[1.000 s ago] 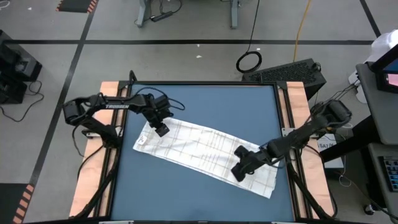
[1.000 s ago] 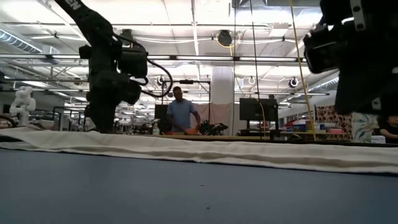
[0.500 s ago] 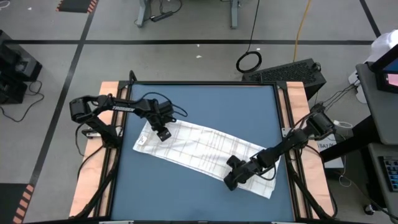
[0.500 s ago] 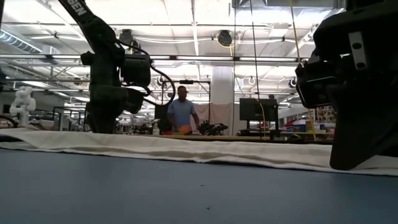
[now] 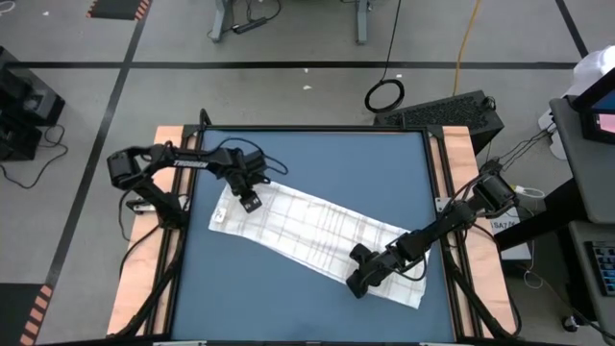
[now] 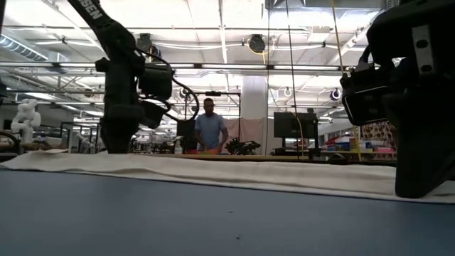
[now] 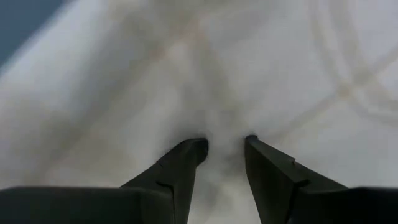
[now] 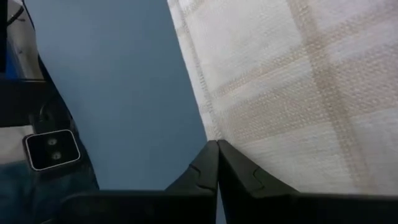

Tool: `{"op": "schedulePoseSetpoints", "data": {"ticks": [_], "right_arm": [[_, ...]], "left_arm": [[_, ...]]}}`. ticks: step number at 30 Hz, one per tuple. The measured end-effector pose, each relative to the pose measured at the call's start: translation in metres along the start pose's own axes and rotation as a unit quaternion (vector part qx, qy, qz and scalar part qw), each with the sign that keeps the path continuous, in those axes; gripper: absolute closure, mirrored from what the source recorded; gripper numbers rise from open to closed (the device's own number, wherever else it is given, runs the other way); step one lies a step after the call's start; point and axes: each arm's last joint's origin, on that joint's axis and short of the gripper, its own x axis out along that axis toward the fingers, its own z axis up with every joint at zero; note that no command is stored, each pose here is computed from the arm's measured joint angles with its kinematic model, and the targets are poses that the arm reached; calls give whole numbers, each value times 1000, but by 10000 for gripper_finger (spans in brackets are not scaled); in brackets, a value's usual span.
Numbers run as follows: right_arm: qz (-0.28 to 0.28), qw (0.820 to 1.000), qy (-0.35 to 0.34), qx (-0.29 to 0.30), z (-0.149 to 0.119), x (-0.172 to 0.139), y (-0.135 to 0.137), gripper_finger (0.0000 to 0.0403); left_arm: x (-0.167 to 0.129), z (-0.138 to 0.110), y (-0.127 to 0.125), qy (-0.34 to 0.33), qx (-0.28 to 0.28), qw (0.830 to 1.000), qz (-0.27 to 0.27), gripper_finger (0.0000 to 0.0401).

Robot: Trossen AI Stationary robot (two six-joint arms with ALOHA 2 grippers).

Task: Roll towel into tight, uniform cylinder
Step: Roll the white towel

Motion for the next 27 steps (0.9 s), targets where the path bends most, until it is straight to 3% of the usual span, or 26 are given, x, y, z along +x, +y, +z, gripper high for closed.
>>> {"op": "schedulePoseSetpoints", "data": {"ticks": [3,7,14,19,27], "right_arm": [[1,1000,8,4,0,0,0,403],[2,1000,15,7,-1,0,0,403],[3,1000,12,13,-1,0,0,403],[3,1000,10,12,-1,0,0,403],[8,1000,9,12,-1,0,1,403]], "left_arm": [[-10,9,4,-12,17,1000,-1,260],[-27,16,-2,2,50,996,-76,260],[-50,-1,-11,75,70,983,-151,260],[-39,-28,-5,102,108,986,-74,260],[-10,-35,6,111,88,989,31,260]]}}
